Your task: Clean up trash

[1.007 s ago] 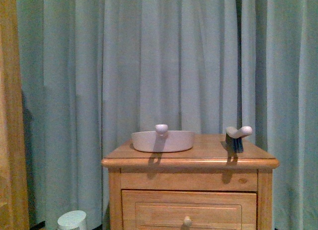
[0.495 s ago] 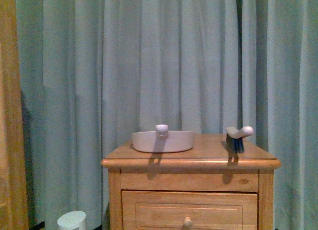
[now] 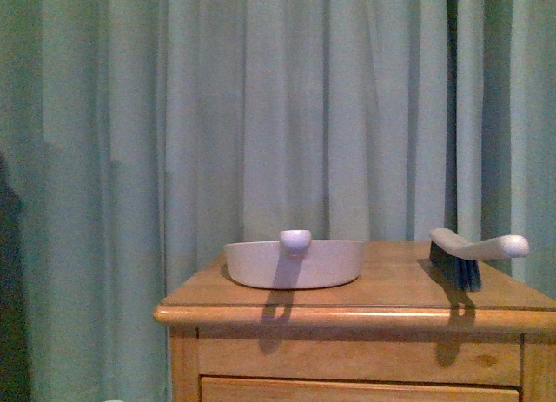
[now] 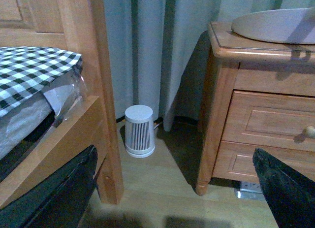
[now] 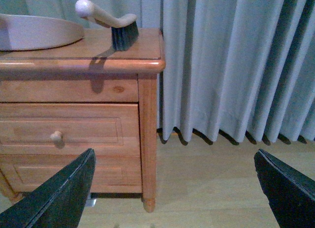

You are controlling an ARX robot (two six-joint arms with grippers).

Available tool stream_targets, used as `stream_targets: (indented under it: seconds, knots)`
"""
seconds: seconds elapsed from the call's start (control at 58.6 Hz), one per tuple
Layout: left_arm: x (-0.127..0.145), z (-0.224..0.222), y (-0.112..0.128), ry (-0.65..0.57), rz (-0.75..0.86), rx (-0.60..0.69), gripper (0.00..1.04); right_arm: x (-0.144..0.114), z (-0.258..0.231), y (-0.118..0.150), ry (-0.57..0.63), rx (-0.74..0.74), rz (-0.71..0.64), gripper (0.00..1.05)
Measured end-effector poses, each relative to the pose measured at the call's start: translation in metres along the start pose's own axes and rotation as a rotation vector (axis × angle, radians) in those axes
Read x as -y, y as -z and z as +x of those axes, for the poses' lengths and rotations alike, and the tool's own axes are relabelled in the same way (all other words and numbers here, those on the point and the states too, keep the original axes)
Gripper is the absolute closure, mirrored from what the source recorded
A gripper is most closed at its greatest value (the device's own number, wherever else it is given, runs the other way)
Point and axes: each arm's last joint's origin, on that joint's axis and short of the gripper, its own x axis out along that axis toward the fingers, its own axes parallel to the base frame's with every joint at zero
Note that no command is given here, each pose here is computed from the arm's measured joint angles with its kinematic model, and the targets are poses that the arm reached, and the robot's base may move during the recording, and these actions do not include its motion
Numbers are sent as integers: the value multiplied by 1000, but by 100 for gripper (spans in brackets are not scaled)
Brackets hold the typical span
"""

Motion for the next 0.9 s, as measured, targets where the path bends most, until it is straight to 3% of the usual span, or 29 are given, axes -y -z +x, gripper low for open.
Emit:
stream_targets:
  seconds: [0.904]
  knots:
    - [0, 0, 0, 0, 0, 0, 8, 0, 0, 0, 0, 0, 0, 7]
